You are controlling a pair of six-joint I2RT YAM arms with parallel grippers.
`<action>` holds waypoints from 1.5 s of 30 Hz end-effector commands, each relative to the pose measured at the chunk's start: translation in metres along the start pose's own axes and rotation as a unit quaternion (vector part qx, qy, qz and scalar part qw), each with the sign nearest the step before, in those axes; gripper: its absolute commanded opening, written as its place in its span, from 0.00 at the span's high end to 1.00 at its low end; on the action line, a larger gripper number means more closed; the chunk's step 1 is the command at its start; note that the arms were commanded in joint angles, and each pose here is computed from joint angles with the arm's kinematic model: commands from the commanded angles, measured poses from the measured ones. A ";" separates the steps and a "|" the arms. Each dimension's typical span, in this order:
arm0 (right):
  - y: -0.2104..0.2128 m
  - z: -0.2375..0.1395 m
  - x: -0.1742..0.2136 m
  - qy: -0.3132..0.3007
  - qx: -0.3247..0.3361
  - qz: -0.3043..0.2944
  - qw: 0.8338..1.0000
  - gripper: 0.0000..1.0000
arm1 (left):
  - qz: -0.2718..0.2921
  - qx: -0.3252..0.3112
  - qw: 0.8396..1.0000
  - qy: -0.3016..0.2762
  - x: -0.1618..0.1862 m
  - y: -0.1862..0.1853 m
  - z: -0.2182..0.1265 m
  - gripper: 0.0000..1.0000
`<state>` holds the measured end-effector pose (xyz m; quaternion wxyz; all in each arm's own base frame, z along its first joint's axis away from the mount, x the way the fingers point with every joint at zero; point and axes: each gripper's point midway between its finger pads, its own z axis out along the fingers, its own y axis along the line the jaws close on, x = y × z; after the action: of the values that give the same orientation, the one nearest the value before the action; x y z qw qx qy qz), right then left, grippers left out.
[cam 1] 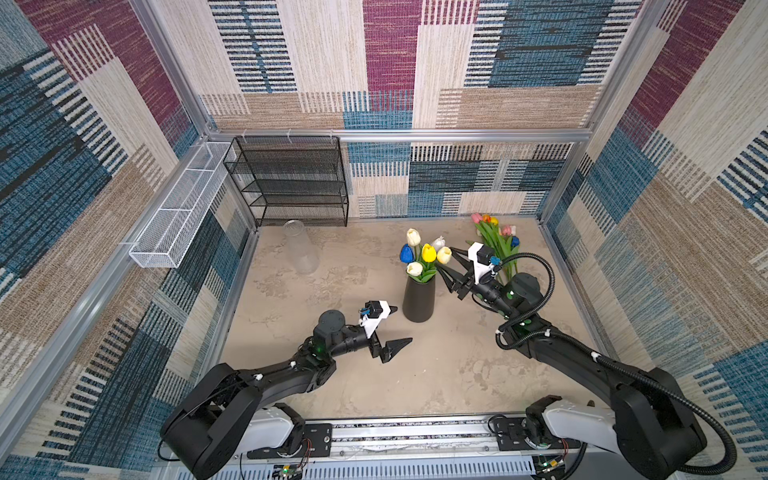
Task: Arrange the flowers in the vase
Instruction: 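Reach the left gripper to the grey vase and grasp it while the right gripper withdraws, then slide the grey vase with the left gripper farther from the robot toward the back wall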
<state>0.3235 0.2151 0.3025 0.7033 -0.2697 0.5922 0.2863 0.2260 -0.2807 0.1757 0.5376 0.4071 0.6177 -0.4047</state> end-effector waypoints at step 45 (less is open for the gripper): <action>0.004 -0.080 0.033 -0.056 0.081 -0.017 0.995 0.00 | 0.016 -0.166 0.983 -0.075 -0.032 0.108 0.108 0.02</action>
<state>0.2708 0.1669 0.2496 0.7470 -0.2137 0.5779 0.2497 0.3573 -0.3466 0.1844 0.6313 0.2997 0.6344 -0.3304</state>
